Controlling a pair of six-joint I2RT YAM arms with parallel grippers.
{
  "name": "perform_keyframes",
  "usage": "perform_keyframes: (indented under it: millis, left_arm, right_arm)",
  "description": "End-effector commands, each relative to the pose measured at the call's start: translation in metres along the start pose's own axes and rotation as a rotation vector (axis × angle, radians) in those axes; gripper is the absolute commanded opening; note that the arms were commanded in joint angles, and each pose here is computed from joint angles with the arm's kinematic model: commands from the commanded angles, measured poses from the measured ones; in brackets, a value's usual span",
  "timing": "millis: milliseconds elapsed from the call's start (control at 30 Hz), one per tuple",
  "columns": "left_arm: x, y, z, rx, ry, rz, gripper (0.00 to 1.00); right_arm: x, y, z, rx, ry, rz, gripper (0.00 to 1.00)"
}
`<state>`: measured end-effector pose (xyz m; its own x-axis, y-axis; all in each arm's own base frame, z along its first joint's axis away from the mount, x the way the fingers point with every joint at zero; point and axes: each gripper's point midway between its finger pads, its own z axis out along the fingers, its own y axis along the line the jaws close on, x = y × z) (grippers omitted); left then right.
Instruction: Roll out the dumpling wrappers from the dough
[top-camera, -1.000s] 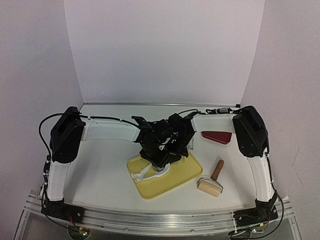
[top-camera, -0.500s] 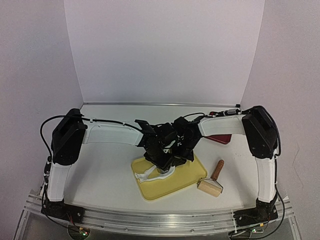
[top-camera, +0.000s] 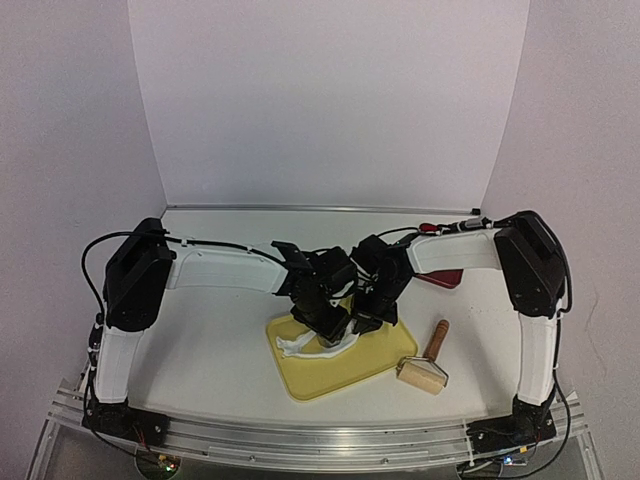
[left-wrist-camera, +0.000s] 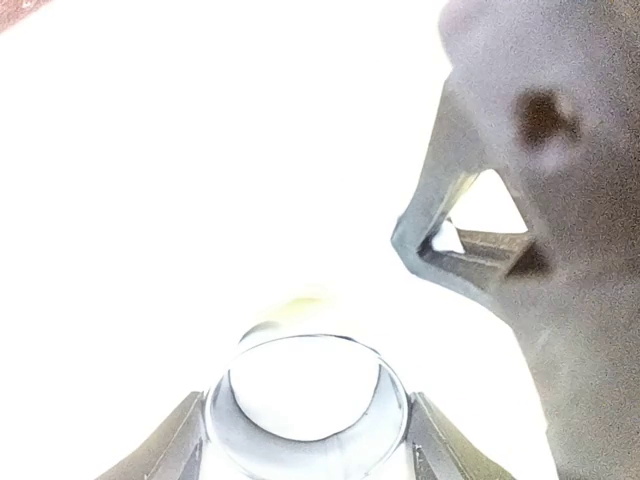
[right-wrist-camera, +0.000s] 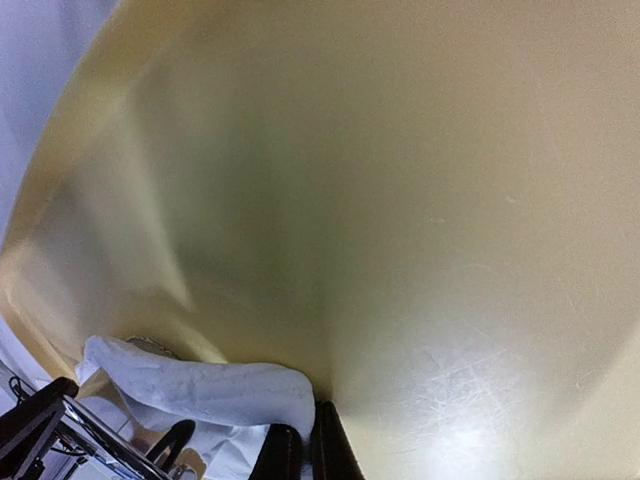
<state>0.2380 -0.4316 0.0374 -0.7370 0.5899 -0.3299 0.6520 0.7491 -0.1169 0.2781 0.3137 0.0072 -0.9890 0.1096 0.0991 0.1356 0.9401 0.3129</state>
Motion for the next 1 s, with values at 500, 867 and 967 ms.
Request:
perform_keyframes:
  millis: [500,867,967]
  left_arm:
    - [0.075,0.043,0.039,-0.14,0.277,0.0,0.34]
    - [0.074,0.047,0.038,-0.149,0.276,-0.008,0.34]
    - [0.073,0.048,0.039,-0.15,0.276,-0.009,0.34]
  right_arm:
    - [-0.009,-0.085,-0.032,0.219,-0.05,0.162,0.0]
    - [-0.009,-0.089,-0.049,0.201,-0.087,0.183,0.0]
    - [-0.01,-0.09,-0.059,0.186,-0.106,0.197,0.0]
